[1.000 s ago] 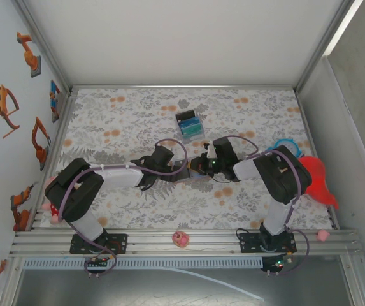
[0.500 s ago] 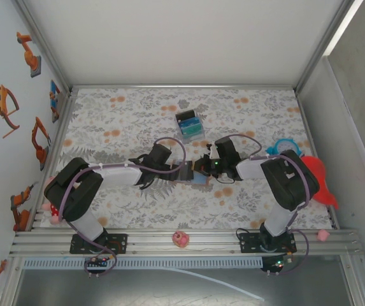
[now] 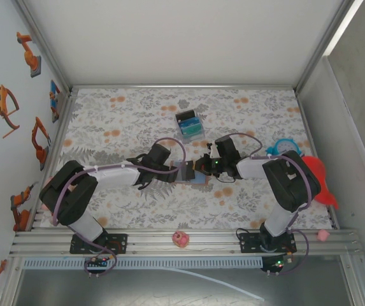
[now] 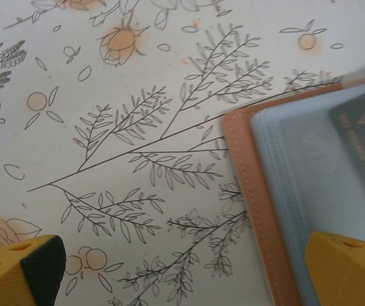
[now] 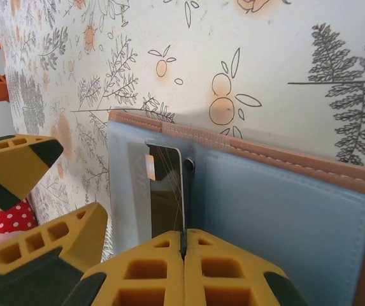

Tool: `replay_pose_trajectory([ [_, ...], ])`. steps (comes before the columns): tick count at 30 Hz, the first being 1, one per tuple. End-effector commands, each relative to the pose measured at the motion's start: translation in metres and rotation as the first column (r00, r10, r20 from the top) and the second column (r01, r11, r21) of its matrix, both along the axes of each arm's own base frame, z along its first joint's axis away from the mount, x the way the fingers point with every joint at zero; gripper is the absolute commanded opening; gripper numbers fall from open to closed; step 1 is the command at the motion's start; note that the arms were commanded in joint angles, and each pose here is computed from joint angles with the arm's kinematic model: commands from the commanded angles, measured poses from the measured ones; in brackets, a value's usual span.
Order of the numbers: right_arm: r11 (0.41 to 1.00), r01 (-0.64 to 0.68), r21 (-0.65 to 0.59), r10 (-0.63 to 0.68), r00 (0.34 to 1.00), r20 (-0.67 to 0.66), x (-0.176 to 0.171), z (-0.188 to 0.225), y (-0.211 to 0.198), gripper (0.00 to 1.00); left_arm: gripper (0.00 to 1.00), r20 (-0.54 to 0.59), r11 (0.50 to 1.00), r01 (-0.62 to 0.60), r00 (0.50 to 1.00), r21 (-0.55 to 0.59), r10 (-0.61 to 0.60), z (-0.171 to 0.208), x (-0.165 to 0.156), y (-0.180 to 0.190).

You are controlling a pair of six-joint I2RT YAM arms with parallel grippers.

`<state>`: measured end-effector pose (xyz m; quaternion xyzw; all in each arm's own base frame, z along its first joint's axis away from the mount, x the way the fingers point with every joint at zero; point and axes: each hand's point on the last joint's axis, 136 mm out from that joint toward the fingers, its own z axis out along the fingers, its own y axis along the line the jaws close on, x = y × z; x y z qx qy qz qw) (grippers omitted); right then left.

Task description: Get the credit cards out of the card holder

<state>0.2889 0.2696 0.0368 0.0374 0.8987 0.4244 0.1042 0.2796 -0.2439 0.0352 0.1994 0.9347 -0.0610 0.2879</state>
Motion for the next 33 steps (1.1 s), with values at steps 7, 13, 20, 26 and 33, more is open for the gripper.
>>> replay_pose_trajectory([
  [7, 0.999, 0.030, -0.021, -0.030, 1.000, -0.001, 0.003, 0.004, -0.006, 0.00, 0.97, 0.057, 0.998, 0.046, 0.997, 0.050, -0.049, 0.014, 0.010, -0.017],
  [13, 1.000, -0.008, -0.022, 0.008, 1.000, 0.001, 0.008, 0.003, 0.001, 0.00, 0.97, 0.046, 0.997, 0.042, 0.998, 0.068, -0.045, 0.005, 0.012, -0.018],
  [20, 0.998, -0.057, -0.034, 0.058, 0.998, 0.017, 0.020, 0.011, 0.010, 0.00, 0.97, 0.052, 0.997, 0.012, 0.999, 0.074, -0.015, 0.002, 0.015, -0.015],
  [26, 0.998, -0.055, -0.044, 0.055, 0.998, 0.008, 0.022, 0.012, 0.008, 0.00, 0.97, 0.039, 0.998, 0.007, 0.999, 0.060, -0.009, -0.003, 0.015, -0.019],
  [33, 0.998, -0.034, 0.054, 0.035, 0.999, -0.003, 0.014, 0.019, 0.012, 0.05, 0.97, 0.011, 0.998, -0.005, 1.000, 0.056, 0.004, -0.010, 0.013, -0.020],
])
